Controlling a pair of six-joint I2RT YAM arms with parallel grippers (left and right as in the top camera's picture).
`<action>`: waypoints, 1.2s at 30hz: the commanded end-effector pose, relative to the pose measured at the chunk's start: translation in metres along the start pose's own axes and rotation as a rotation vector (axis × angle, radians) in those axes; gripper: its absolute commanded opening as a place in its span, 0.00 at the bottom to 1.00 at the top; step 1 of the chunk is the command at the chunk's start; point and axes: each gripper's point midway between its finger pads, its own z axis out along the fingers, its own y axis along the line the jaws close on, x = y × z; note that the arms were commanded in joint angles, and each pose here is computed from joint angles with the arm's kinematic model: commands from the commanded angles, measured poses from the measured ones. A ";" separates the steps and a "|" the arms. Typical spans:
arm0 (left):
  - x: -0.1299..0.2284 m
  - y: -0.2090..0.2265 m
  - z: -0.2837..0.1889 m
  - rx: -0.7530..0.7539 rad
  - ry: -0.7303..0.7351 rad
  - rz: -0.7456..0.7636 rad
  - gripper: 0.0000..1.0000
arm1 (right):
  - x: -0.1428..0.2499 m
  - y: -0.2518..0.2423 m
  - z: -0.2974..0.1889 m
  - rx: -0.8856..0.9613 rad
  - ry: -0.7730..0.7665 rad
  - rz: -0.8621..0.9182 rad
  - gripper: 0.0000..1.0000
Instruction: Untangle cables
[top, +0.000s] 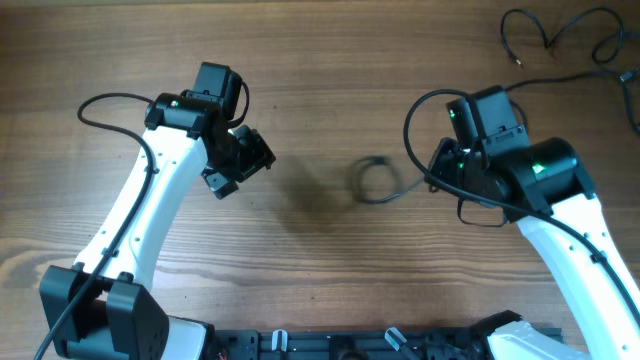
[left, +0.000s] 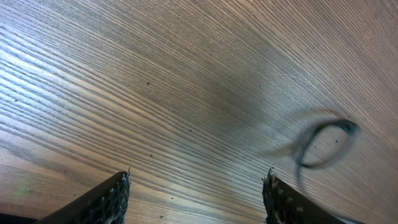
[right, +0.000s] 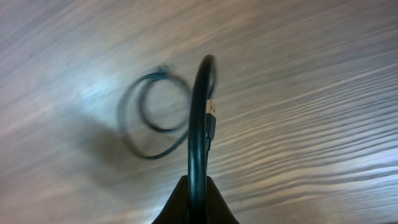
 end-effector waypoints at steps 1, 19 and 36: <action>-0.002 0.002 0.002 -0.010 -0.005 -0.003 0.71 | -0.016 -0.010 0.006 0.084 -0.071 0.113 0.04; -0.017 0.009 0.001 -0.051 -0.081 -0.063 0.74 | 0.132 0.187 -0.028 -0.775 0.437 -0.540 0.04; -0.032 0.023 -0.002 -0.109 -0.152 -0.074 1.00 | 0.132 0.157 0.005 -0.470 0.324 -0.536 0.04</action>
